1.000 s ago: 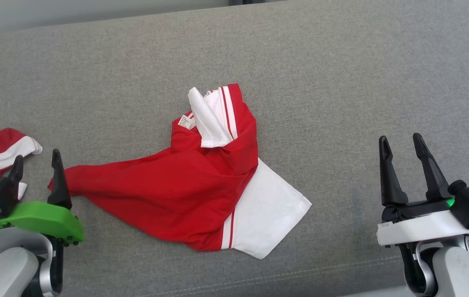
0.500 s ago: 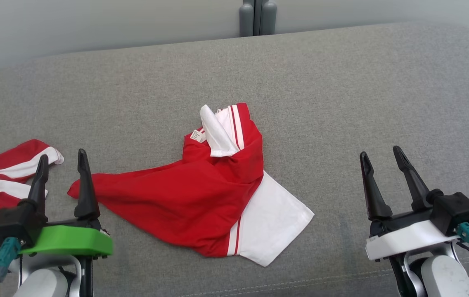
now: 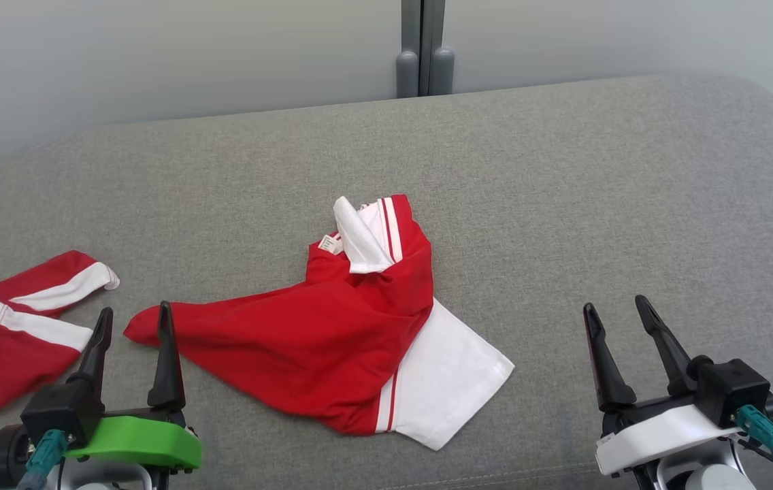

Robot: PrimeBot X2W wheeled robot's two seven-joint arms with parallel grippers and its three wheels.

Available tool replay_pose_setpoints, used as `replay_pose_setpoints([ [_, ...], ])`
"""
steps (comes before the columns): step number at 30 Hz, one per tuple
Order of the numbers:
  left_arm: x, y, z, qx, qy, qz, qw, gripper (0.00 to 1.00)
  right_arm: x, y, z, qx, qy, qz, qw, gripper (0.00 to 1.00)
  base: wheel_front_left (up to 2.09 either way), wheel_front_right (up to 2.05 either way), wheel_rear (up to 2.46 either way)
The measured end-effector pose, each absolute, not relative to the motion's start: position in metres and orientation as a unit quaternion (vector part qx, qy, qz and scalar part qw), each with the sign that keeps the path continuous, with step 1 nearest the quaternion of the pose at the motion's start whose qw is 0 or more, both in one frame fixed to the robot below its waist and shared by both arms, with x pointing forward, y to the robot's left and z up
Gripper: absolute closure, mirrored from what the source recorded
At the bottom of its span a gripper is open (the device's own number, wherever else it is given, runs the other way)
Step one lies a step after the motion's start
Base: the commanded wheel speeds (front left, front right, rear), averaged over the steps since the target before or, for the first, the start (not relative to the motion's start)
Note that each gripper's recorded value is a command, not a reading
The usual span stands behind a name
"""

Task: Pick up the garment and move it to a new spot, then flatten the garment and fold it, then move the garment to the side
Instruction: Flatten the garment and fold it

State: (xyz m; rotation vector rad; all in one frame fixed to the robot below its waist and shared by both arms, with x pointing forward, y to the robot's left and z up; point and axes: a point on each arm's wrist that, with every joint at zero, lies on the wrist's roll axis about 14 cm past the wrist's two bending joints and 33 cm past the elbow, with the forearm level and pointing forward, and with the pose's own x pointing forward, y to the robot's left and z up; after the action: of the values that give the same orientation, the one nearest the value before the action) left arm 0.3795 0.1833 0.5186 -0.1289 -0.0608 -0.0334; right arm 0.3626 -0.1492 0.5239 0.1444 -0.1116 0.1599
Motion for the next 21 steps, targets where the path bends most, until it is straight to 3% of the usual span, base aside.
replay_pose_setpoints([
  [14,0.376,0.194,0.506,-0.064,-0.017,0.000,0.998,0.00,0.366,-0.139,0.528,0.080,-0.059,0.093,0.991,0.00,0.00,0.00,0.00],
  [21,0.374,0.192,0.471,-0.092,0.071,-0.017,0.993,0.00,0.369,-0.121,0.510,0.078,-0.016,0.124,0.989,0.00,0.00,0.00,0.00],
])
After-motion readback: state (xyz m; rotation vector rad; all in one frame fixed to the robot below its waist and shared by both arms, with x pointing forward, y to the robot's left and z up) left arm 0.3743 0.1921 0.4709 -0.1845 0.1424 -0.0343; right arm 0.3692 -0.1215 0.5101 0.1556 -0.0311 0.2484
